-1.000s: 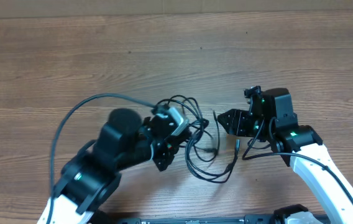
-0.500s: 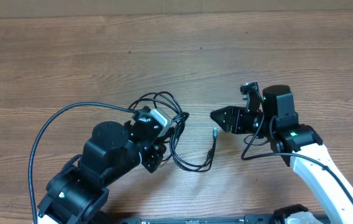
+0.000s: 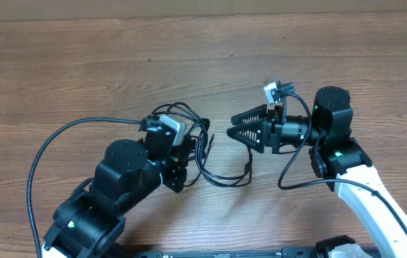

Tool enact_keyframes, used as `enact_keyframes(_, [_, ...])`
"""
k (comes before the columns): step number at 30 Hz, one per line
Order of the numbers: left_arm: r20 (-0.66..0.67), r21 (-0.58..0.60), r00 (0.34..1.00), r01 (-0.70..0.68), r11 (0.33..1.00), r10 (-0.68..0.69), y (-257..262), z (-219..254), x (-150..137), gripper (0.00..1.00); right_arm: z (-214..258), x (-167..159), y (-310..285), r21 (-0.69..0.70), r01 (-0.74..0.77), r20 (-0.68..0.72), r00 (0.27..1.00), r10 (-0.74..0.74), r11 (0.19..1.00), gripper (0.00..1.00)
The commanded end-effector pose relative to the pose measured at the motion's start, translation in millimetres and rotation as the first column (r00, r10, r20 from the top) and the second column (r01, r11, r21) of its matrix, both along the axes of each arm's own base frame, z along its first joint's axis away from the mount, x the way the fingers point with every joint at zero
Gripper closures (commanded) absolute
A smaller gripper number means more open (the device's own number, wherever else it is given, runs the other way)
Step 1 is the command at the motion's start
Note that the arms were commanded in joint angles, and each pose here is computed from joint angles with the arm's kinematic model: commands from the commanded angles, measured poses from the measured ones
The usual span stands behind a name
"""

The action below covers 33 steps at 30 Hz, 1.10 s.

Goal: Untangle cables

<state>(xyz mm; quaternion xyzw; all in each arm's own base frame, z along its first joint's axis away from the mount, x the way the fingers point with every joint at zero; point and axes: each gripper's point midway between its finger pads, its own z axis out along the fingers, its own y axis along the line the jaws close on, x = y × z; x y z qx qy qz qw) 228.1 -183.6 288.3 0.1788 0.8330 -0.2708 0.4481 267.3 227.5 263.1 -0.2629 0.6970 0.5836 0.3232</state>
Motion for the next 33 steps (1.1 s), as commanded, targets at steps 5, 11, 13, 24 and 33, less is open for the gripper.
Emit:
enact_keyframes(5, [-0.172, -0.182, 0.977, -0.158, 0.971, 0.127, -3, 9, 12, 0.96, 32, -2, 2, 0.050, -0.052, 0.172, 0.984, 0.043, 0.997, 0.42])
enact_keyframes(11, [-0.252, -0.266, 0.968, -0.063, 0.962, -0.007, -35, 6, 10, 0.96, 46, 4, 2, 0.077, -0.025, 0.234, 0.972, 0.006, 0.997, 0.46])
enact_keyframes(13, [-0.261, -0.286, 0.964, -0.018, 0.958, -0.059, -45, 6, 9, 0.96, 45, 5, 1, 0.076, -0.017, 0.229, 0.973, 0.000, 0.997, 0.47])
enact_keyframes(24, [-0.223, -0.276, 0.969, 0.040, 0.960, -0.104, -51, 7, 10, 0.96, 27, 12, 0, 0.042, 0.036, 0.110, 0.993, -0.041, 0.998, 0.52])
enact_keyframes(33, [-0.202, -0.261, 0.971, 0.069, 0.963, -0.124, -52, 7, 8, 0.96, 26, 12, 0, 0.041, 0.041, 0.106, 0.993, -0.045, 0.998, 0.61])
